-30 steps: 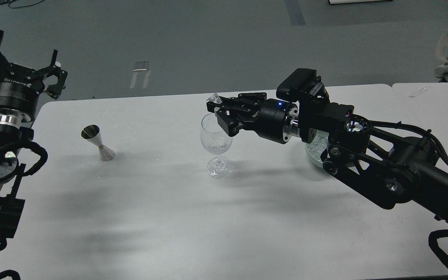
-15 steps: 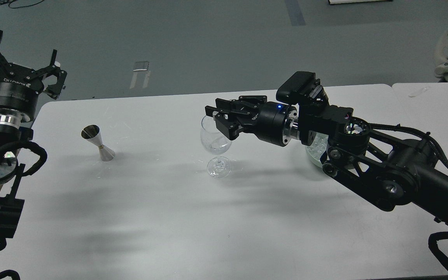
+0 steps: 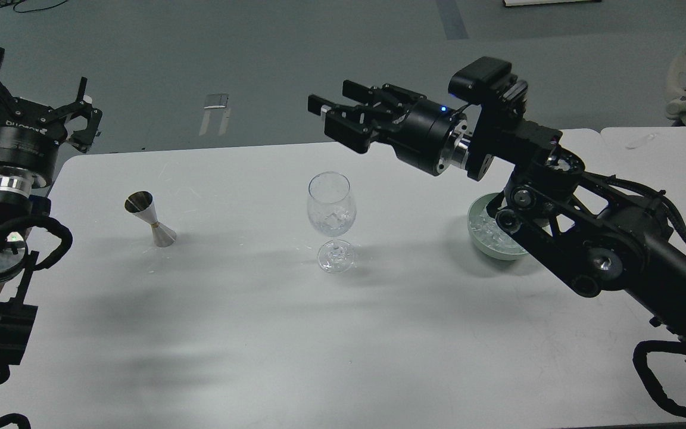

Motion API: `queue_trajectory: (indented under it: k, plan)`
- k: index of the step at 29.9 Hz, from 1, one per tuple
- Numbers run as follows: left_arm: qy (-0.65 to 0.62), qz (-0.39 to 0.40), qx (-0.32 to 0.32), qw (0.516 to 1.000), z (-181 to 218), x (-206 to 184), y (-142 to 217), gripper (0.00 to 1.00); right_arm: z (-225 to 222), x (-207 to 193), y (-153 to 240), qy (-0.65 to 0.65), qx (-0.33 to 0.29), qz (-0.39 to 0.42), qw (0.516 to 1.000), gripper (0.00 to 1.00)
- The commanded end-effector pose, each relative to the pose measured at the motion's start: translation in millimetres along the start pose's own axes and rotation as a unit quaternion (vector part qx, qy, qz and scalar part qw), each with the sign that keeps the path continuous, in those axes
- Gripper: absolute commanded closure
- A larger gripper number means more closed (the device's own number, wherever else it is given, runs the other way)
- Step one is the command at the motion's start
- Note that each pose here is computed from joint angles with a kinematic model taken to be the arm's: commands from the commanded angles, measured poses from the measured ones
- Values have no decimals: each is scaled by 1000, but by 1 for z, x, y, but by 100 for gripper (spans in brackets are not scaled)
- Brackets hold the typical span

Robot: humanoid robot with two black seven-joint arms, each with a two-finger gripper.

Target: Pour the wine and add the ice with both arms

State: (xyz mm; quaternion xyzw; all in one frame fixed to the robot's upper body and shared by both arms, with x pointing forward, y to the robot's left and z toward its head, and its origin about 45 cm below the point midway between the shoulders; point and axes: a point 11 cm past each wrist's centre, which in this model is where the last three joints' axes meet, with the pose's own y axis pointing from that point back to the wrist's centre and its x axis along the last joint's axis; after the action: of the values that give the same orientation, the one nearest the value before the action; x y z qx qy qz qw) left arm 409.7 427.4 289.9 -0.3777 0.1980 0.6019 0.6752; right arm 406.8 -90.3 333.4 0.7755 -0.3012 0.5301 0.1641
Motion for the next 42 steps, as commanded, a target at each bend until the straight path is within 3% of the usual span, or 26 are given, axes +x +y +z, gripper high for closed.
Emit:
queue_trajectory:
  k: [1, 9, 16, 23, 28, 36, 42]
  plan:
    - [-1, -1, 2, 1000, 0, 0, 0, 1, 11, 44, 8, -86, 0, 78, 993, 0]
    - [-9, -4, 77, 997, -17, -1, -4, 2, 59, 98, 32, -291, -2, 192, 937, 0]
    - [-13, -6, 79, 997, -19, -2, -5, 2, 103, 111, 63, -406, -20, 244, 881, 0]
    - [-12, -9, 77, 997, -22, -4, -6, 1, 168, 90, 97, -553, -59, 306, 773, 0]
    - [-33, -8, 80, 996, -25, -3, -6, 2, 195, 75, 116, -654, -37, 341, 674, 0]
    - [-57, 10, 54, 997, -25, 3, -6, 2, 218, 76, 142, -685, -27, 406, 604, 0]
    - [-46, 18, 63, 997, -42, 2, -6, 2, 221, 43, 149, -708, -27, 418, 568, 0]
